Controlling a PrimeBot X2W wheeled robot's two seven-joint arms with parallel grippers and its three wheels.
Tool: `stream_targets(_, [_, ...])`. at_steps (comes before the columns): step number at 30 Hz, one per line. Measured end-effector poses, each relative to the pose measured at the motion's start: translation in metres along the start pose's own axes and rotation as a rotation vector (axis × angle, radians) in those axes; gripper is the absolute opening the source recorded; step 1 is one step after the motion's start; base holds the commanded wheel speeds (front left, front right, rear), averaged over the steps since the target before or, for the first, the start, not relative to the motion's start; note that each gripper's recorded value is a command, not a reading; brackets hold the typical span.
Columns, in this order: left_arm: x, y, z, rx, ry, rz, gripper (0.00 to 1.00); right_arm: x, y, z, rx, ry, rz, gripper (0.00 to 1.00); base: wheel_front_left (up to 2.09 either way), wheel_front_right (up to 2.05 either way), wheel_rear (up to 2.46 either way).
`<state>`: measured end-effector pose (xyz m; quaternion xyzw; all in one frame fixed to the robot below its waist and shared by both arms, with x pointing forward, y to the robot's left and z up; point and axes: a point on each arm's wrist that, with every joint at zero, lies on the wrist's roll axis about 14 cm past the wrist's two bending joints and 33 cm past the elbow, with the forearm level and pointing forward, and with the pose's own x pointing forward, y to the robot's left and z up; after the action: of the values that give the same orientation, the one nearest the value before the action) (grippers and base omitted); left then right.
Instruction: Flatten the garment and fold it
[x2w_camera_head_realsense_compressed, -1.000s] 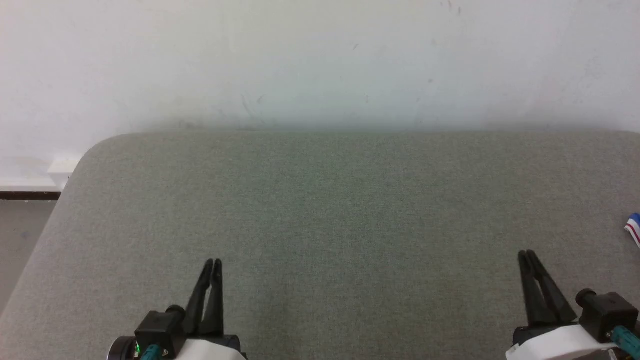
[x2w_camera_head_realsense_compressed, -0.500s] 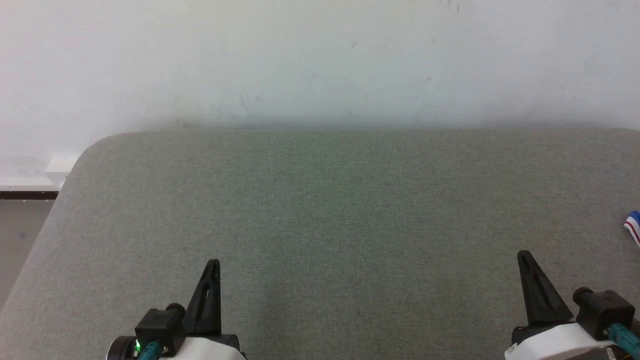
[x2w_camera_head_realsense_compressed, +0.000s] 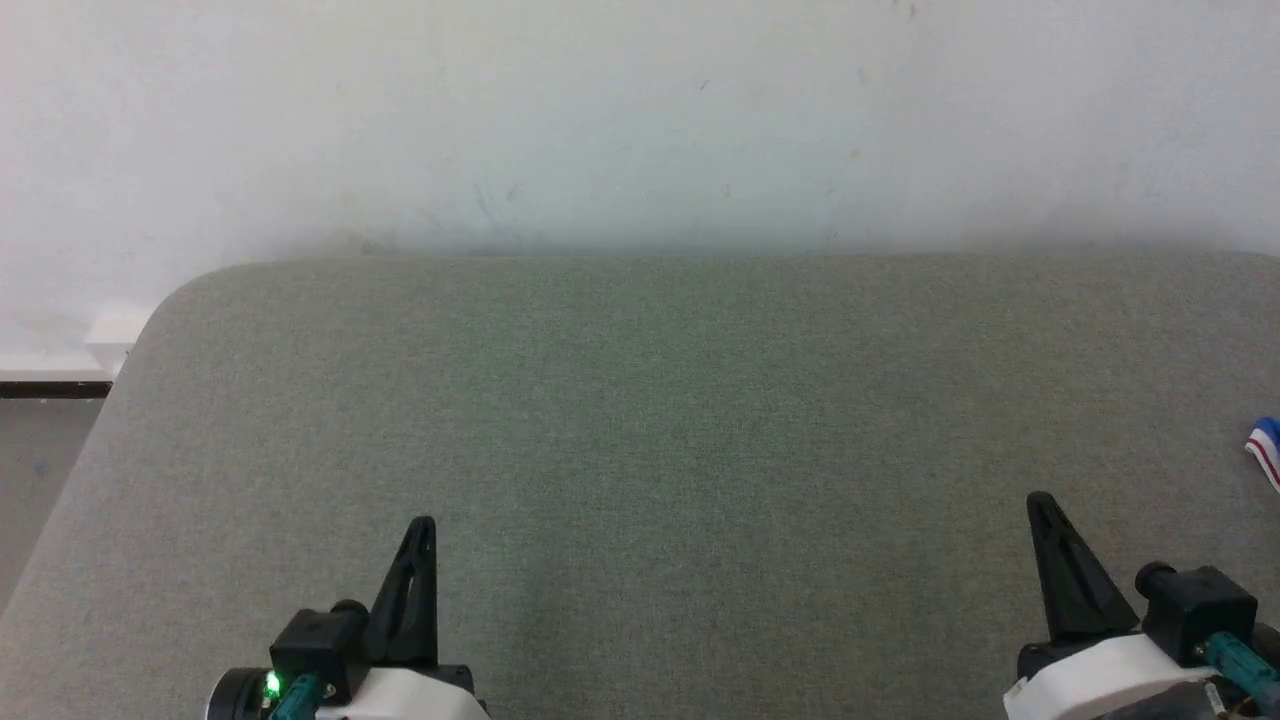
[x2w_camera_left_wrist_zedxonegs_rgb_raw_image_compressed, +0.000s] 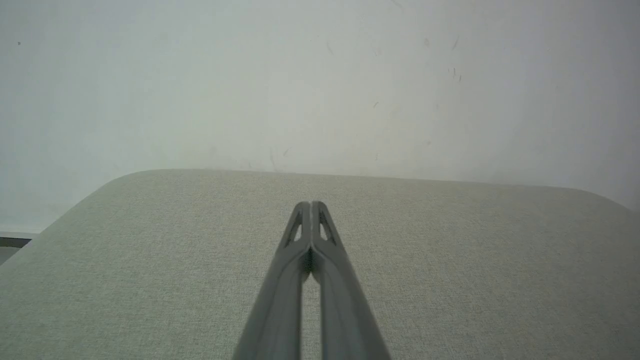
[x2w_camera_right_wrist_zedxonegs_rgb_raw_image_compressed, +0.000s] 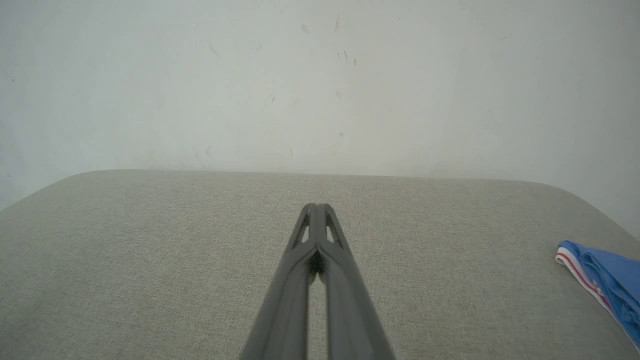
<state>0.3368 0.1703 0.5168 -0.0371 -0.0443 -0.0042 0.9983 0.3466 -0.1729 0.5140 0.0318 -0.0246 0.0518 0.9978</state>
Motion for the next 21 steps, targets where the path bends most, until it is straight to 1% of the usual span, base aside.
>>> stream_targets(21, [0.0077,0.0005,0.0005,0.022,0.022,-0.002,0.0,0.0047,0.0028,-0.0001,-0.02,0.02,0.008,0.0,0.0,0.0,0.0])
